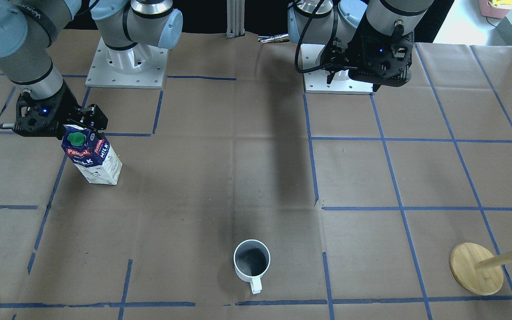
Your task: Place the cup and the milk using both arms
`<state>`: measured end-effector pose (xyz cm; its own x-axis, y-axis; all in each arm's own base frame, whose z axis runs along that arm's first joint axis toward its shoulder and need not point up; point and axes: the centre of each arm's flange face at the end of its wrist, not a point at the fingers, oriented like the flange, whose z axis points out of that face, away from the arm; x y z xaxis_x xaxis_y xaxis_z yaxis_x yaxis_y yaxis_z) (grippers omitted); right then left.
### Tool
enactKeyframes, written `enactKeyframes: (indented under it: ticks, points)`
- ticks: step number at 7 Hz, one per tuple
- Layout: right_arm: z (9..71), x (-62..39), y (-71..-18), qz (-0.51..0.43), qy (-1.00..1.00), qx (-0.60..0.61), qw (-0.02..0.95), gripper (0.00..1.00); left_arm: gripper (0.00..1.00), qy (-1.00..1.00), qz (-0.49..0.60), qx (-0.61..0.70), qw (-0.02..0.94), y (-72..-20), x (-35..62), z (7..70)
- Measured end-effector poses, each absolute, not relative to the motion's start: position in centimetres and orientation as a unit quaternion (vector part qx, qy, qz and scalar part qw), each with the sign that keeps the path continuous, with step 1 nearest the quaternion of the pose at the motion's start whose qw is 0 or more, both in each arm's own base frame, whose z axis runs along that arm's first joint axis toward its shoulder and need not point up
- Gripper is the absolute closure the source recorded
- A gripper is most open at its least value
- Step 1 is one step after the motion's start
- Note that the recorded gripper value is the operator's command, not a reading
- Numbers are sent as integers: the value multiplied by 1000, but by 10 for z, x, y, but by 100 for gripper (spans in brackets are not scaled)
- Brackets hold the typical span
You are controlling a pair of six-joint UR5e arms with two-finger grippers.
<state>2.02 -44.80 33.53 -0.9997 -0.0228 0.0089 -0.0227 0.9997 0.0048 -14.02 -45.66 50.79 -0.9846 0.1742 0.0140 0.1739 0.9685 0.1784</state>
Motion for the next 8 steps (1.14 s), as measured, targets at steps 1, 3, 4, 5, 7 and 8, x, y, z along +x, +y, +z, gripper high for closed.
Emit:
enactKeyframes:
  ticks: [1, 3, 4, 5, 7, 8]
  points:
    - [329, 19, -451, -8, -1000, 8, 3, 0, 0, 992, 91, 85, -1, -456, -139, 504]
    - [322, 18, -456, -11, -1000, -2, 2, 38, 0, 992, 95, 85, 0, -453, -138, 501]
    - [323, 17, -458, -5, -1000, -3, 4, 48, 0, 992, 97, 85, 0, -451, -138, 499]
    - [324, 17, -460, 0, -1000, -3, 6, 53, 0, 992, 98, 84, -1, -450, -138, 498]
    - [326, 17, -461, 5, -1000, -2, 7, 57, 0, 992, 98, 84, -2, -450, -139, 498]
    - [327, 17, -461, 6, -1000, -1, 7, 57, 0, 992, 97, 84, -2, -450, -139, 498]
